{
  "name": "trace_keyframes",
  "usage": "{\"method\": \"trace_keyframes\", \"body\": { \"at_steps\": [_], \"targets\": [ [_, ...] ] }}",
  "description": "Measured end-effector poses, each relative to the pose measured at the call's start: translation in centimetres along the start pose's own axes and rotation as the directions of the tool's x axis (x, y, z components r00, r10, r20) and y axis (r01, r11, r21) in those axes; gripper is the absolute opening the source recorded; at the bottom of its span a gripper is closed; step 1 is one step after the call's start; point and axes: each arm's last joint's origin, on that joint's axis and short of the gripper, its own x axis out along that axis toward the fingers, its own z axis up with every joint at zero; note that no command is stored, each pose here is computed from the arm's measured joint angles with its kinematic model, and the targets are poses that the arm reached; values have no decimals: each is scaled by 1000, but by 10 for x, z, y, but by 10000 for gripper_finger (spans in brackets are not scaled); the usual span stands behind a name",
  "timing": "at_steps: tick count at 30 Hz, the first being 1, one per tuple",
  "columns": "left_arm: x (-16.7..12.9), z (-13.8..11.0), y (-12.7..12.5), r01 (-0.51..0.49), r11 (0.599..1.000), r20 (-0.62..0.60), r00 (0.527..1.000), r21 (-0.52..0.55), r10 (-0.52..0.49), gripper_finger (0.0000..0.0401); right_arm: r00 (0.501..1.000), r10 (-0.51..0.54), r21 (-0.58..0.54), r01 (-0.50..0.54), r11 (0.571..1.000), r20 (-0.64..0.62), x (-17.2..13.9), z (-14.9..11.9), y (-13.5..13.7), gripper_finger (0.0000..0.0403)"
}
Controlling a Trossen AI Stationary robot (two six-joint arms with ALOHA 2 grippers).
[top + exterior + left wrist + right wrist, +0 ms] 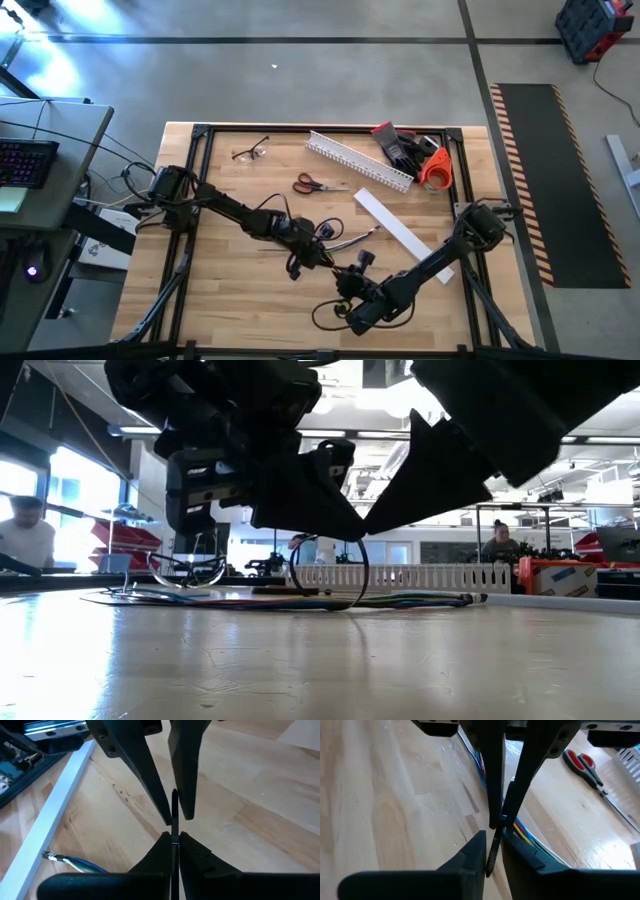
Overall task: Ziptie cables
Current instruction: Wrap the cable wires with a black ziptie
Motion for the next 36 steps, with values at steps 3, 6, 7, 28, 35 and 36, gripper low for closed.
{"method": "trace_keyframes", "body": {
  "at_steps": [3, 6, 7, 28, 35, 36],
  "targets": [
    [0, 0, 0, 1, 1000, -2, 1000, 0, -1, 0, 1000, -1, 0, 1, 1000, -3, 1, 0, 0, 36],
    [0, 0, 0, 0, 1000, -2, 1000, -1, 0, 0, 1000, -11, -2, 11, 1000, 5, 2, -1, 0, 31],
    [0, 0, 0, 0, 1000, -1, 1000, -1, 0, 0, 1000, -11, -2, 11, 1000, 3, 2, -1, 0, 30],
    [0, 0, 0, -3, 1000, 0, 1000, -1, 3, 0, 999, -6, 55, 8, 998, -38, 9, -1, -3, 19],
    [0, 0, 0, 2, 1000, -6, 1000, -10, -2, 0, 999, -27, 50, 28, 998, -17, 8, -1, -3, 64],
    [0, -1, -1, 4, 1000, -8, 1000, -11, -4, 0, 999, -29, 47, 29, 998, -15, 8, -1, -4, 69]
  ]
}}
